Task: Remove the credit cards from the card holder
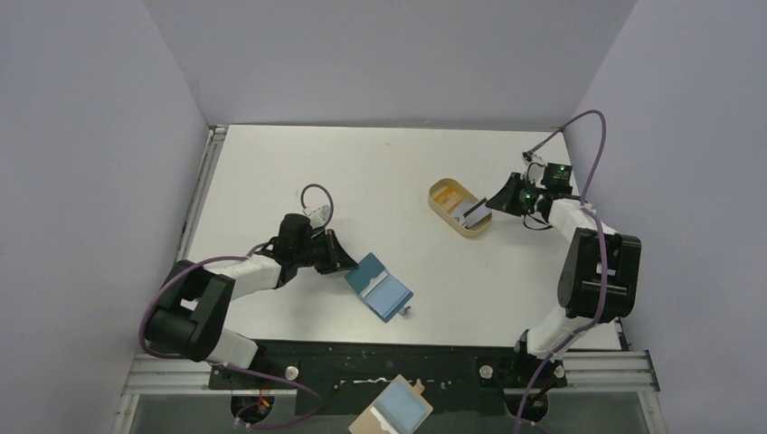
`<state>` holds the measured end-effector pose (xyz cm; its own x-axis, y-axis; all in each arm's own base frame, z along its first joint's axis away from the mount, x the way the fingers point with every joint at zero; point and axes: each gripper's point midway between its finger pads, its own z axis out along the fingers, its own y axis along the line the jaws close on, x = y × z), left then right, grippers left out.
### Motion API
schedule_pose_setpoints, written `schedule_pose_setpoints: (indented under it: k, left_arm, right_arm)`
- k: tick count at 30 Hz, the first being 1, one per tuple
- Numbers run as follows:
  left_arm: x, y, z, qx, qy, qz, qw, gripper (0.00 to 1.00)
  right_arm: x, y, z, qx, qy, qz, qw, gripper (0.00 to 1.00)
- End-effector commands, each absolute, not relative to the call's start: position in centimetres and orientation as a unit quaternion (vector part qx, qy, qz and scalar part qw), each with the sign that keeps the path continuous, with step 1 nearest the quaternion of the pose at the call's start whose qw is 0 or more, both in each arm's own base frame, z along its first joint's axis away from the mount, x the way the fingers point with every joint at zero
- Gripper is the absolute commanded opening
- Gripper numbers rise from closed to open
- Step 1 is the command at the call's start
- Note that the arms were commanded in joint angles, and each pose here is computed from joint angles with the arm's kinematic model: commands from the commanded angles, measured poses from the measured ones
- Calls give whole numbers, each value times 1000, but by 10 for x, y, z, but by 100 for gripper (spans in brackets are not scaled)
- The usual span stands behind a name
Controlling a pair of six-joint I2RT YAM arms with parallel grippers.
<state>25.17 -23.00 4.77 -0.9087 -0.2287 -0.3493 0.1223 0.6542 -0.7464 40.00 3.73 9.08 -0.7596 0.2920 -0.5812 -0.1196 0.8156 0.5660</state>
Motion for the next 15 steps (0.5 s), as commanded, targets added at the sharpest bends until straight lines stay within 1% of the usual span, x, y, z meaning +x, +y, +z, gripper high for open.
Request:
schedule_pose_setpoints:
  k: [1, 5, 11, 15]
  left_arm:
    - [262, -231, 67, -10, 875, -419, 244, 0]
    - [261, -229, 67, -9, 877, -415, 244, 0]
    - [261, -229, 66, -9, 878, -412, 244, 0]
    - [262, -228, 66, -10, 879, -409, 246, 0]
  right_arm:
    - [421, 40, 108, 7, 890, 263, 371, 6]
    - [420, 42, 101, 1, 900, 247, 359, 15]
    - [420, 40, 105, 2, 902, 237, 361, 35]
    - [420, 37, 110, 5, 903, 226, 365, 44]
